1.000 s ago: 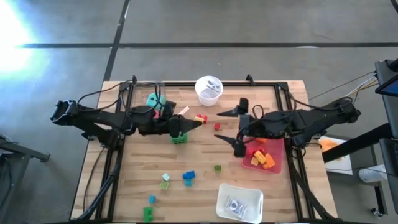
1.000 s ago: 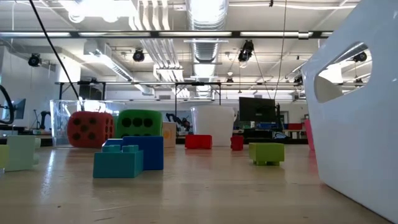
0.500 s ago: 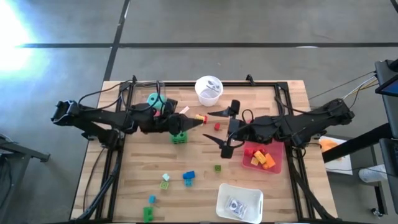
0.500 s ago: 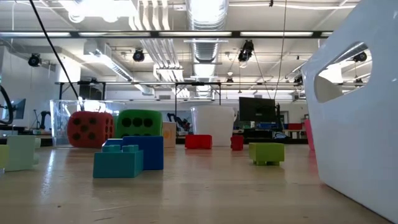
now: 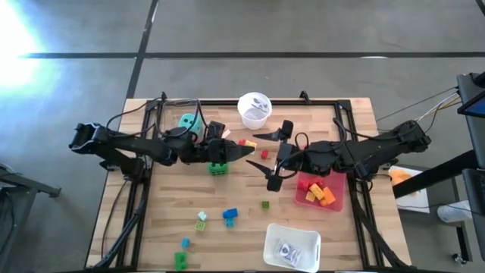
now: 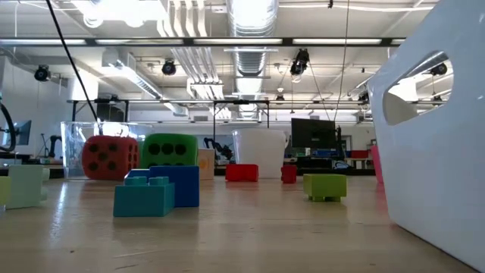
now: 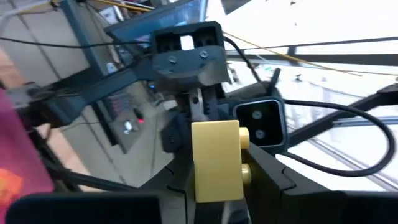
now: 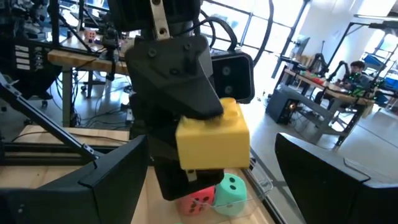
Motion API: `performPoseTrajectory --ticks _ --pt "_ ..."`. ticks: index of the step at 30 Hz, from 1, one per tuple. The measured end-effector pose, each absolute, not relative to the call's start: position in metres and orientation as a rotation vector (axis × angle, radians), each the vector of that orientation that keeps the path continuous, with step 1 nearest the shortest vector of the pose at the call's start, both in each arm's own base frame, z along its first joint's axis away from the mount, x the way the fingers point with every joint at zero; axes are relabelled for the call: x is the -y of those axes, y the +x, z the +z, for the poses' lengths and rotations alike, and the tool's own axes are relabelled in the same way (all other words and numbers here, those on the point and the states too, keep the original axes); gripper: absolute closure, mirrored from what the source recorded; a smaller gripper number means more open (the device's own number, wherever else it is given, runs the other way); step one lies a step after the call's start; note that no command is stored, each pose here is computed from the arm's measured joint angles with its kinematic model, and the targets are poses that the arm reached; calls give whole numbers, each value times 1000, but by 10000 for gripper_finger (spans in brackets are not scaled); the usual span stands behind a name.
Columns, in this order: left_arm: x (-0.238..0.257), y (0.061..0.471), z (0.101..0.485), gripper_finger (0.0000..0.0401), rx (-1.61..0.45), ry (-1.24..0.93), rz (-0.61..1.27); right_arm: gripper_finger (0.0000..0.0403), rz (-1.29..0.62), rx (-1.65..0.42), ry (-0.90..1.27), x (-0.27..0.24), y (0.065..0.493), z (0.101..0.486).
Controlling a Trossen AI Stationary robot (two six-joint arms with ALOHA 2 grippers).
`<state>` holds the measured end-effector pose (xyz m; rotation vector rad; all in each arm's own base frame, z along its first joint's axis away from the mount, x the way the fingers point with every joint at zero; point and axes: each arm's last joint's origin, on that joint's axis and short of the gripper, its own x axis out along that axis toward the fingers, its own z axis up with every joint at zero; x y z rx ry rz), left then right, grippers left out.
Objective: Pick & Place Toys
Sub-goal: Put the yellow game piece into the pink bin
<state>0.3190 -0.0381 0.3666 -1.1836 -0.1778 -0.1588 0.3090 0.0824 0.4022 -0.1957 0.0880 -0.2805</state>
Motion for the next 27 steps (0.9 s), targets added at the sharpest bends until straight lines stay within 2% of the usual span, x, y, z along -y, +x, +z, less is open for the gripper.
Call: performPoseTrajectory --ticks 13,16,19,27 --pt "37 336 358 308 134 -1223 -147 62 -285 -98 -193 -82 309 401" --pt "36 336 362 308 141 -1218 -155 74 -285 -104 -196 -82 309 401" --pt "34 335 363 308 139 -1217 -160 110 -287 -104 -196 -82 309 401" --pt "33 336 359 308 109 -1218 -134 242 -320 -120 -223 -81 308 400"
